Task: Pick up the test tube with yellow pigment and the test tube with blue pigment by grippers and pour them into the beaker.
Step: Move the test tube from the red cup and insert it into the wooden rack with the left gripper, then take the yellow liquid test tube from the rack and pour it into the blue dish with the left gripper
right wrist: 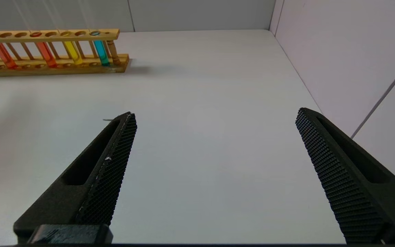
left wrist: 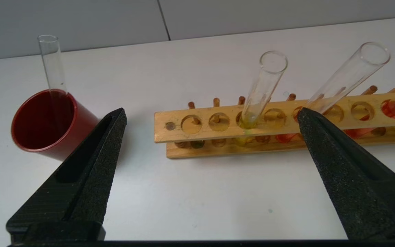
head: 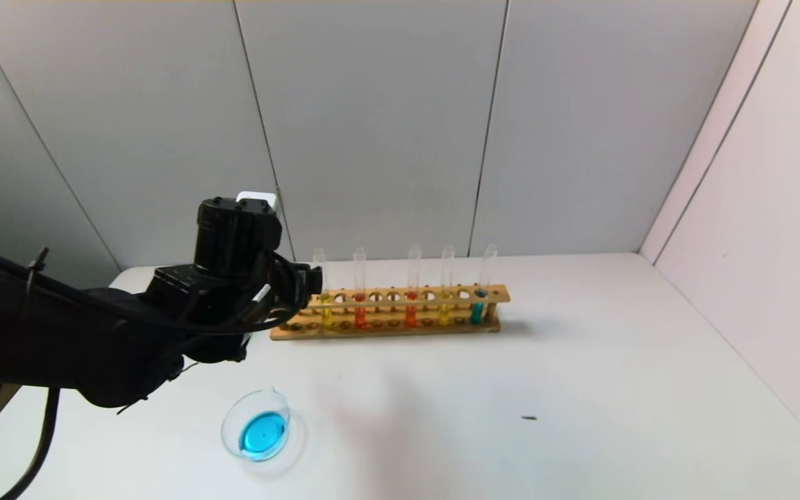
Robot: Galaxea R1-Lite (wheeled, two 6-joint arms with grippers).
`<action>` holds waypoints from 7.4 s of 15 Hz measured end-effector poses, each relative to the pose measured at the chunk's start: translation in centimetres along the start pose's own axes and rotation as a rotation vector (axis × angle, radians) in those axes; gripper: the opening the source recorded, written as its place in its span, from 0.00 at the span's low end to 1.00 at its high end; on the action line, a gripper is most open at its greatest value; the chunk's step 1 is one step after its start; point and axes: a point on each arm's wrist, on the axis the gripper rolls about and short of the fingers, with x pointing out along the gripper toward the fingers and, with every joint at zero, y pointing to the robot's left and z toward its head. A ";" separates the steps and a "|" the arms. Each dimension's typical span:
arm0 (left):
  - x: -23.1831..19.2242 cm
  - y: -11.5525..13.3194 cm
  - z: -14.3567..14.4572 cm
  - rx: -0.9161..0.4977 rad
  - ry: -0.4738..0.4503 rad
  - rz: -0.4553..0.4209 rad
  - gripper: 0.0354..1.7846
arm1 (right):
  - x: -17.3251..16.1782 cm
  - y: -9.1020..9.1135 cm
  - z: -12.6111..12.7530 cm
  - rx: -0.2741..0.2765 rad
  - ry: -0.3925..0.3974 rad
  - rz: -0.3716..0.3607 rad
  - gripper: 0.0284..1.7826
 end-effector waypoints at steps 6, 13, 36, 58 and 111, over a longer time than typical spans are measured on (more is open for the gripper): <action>2.4 -2.2 -1.1 0.016 0.017 -0.010 0.98 | 0.0 0.0 0.0 0.000 0.000 0.000 0.95; 5.0 -3.4 -1.2 -0.024 0.015 0.008 0.98 | 0.0 0.0 0.0 0.000 0.000 0.000 0.95; 7.6 -3.3 -2.1 -0.028 0.035 0.027 0.19 | 0.0 0.0 0.0 0.000 0.000 0.000 0.95; 5.0 -2.7 4.9 -0.024 -0.030 0.032 0.16 | 0.0 0.0 0.0 0.000 0.000 0.000 0.95; -4.3 7.5 -7.1 0.898 0.594 -0.024 0.16 | 0.0 0.0 0.0 0.000 0.000 0.000 0.95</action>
